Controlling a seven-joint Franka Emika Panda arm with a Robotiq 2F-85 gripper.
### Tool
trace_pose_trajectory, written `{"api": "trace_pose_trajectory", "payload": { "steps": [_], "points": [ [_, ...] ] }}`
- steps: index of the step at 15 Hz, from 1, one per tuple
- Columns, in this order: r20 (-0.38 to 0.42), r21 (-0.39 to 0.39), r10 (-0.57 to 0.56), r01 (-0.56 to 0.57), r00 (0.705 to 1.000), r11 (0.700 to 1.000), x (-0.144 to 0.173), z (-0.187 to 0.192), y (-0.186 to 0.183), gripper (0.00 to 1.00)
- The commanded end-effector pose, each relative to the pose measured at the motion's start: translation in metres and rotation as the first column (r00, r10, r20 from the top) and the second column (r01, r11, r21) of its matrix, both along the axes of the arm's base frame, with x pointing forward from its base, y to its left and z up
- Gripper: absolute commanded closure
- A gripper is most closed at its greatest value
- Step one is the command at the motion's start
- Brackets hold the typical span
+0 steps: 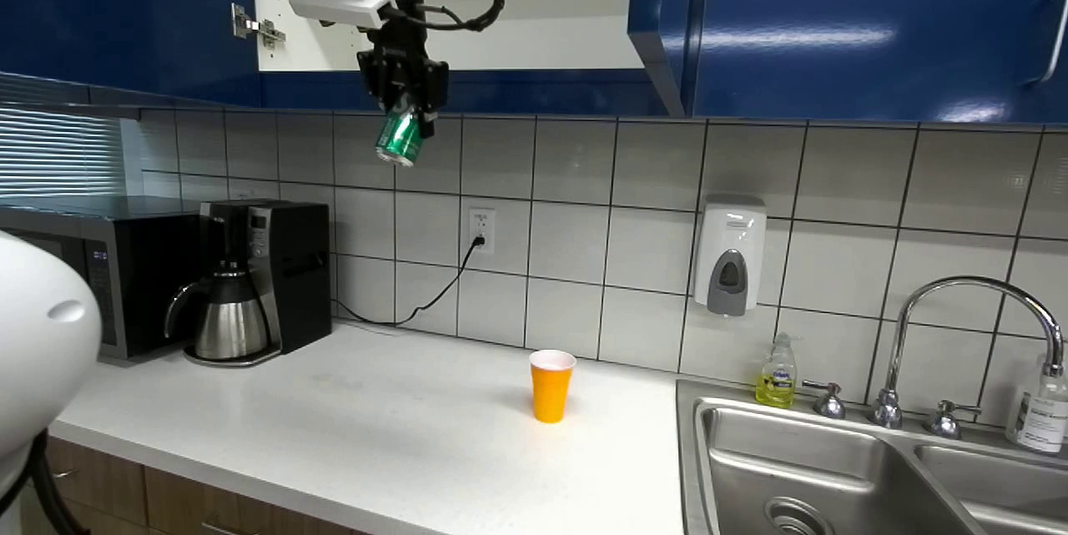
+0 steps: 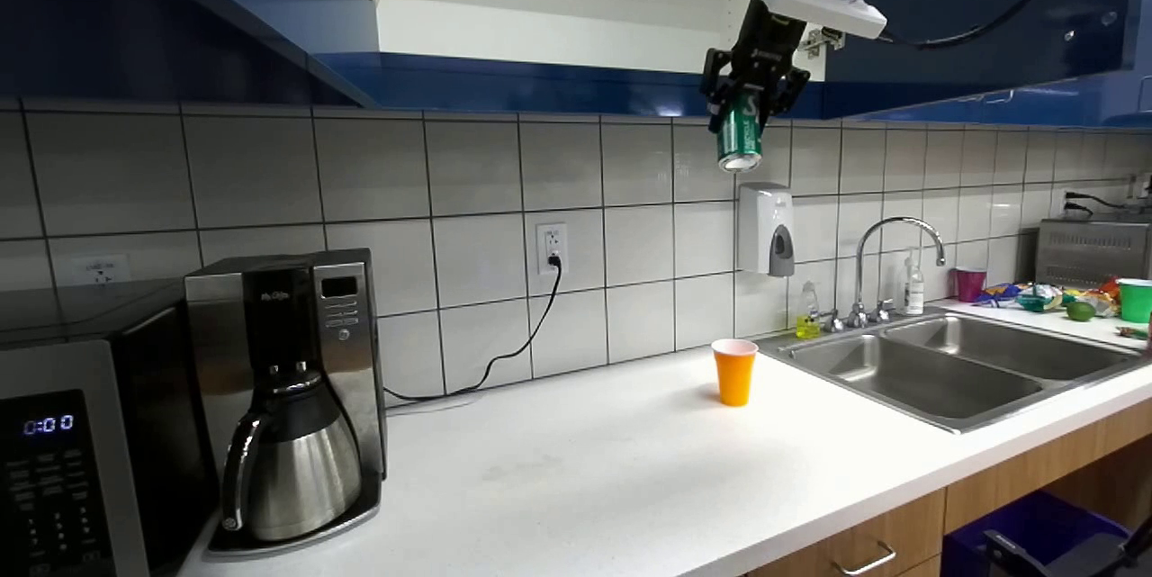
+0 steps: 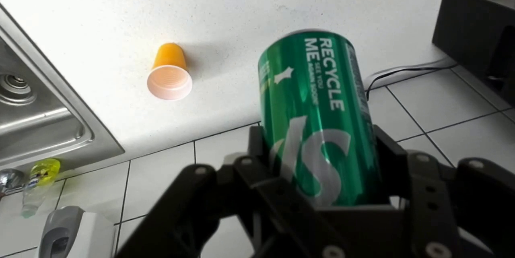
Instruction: Remove the can from the cabinet
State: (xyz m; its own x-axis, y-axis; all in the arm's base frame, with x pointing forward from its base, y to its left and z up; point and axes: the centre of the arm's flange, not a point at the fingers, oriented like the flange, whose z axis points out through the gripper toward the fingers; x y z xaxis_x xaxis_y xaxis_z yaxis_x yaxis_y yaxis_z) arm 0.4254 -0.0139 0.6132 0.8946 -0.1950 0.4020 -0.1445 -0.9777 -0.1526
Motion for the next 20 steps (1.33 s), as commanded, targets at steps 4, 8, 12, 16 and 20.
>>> {"api": "trace_pose_trajectory", "payload": {
  "steps": [4, 8, 12, 16, 20],
  "points": [
    [0.027, 0.001, 0.027, -0.027, 0.999, 1.0, 0.008, -0.057, 0.003, 0.62],
    [0.015, -0.006, 0.031, -0.031, 0.999, 1.0, 0.023, -0.095, 0.004, 0.62],
    [-0.003, -0.011, 0.03, -0.03, 1.0, 0.999, 0.036, -0.132, 0.005, 0.62],
    [-0.025, -0.017, 0.023, -0.024, 0.999, 1.0, 0.05, -0.168, 0.005, 0.62],
    [-0.053, -0.02, 0.024, -0.025, 0.998, 0.999, 0.061, -0.198, 0.005, 0.62]
  ]
}}
